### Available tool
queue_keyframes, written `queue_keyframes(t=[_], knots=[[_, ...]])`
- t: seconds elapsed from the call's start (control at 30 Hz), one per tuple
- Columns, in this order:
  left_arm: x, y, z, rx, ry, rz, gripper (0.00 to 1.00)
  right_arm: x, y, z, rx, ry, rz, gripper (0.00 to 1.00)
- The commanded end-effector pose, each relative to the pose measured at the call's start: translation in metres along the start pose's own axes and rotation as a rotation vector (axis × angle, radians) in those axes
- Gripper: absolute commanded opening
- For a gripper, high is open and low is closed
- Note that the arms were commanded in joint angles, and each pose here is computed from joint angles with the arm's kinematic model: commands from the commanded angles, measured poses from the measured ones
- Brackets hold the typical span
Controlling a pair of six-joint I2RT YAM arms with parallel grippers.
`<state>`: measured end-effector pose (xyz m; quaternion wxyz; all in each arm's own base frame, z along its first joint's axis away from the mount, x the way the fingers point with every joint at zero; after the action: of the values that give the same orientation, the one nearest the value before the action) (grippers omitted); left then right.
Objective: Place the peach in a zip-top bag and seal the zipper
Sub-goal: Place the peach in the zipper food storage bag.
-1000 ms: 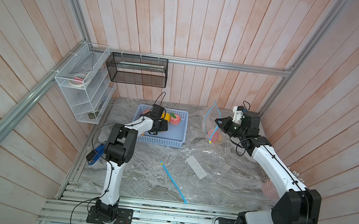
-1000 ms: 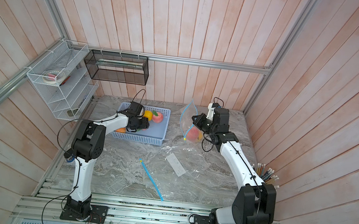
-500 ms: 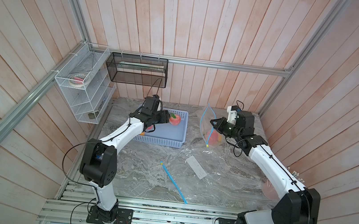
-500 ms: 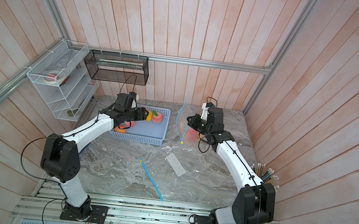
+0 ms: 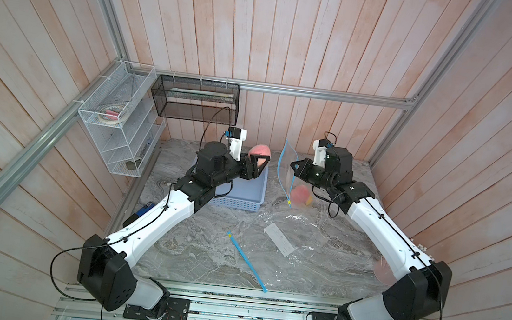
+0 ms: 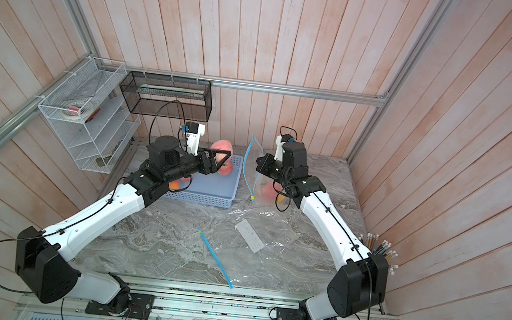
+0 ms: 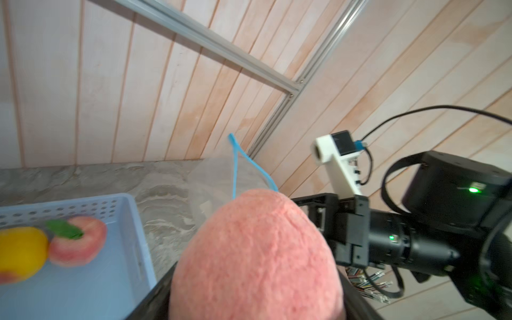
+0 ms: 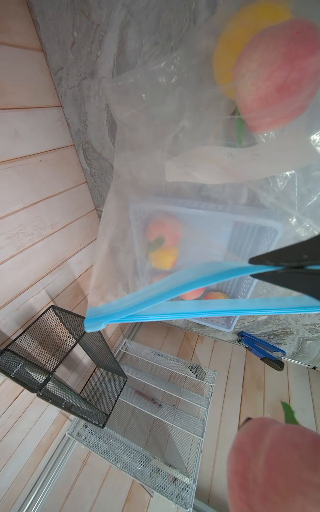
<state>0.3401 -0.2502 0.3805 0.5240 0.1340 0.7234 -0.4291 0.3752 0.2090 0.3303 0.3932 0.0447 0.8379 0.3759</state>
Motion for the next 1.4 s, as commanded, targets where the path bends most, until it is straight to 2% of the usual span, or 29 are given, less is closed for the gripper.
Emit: queue_keyframes(t=[0.0,0.47,0.73,0.9,1.07,1.27,1.37], knots=[[-0.009,-0.028,0.006,0.133,-0.091,0.01,0.63,0.001,0.004,0.003,-0.003,0.008,-0.009,0.0],[0.033,-0.008,0.06,0.14,0.031,-0.062,0.63,0.007,0.01,-0.007,-0.062,0.023,-0.008,0.0],[0.059,0.017,0.071,0.021,0.113,-0.055,0.61,0.009,0.009,-0.01,-0.063,0.023,-0.008,0.0],[0.07,0.026,0.07,-0.052,0.154,-0.022,0.61,0.004,0.012,-0.018,-0.07,0.004,-0.011,0.0],[0.083,0.031,0.075,-0.147,0.235,0.06,0.61,0.0,0.017,-0.026,-0.091,-0.011,-0.006,0.0],[0.085,0.017,0.08,-0.191,0.292,0.173,0.61,0.004,0.022,-0.028,-0.148,-0.001,0.014,0.0],[0.085,0.014,0.081,-0.195,0.31,0.189,0.66,0.004,0.022,-0.029,-0.156,0.0,0.02,0.0]])
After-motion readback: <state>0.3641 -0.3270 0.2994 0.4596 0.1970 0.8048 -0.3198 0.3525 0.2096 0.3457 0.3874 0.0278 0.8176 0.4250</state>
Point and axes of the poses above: each gripper's point midway between its finger pads, its own z axis out along the fingers, its own y axis along the line the jaws close on, x = y × z, the point moved 5 cm from there along -z, back along the fingers, and after that the axes turned 2 degrees about z, right-handed, at the moved point
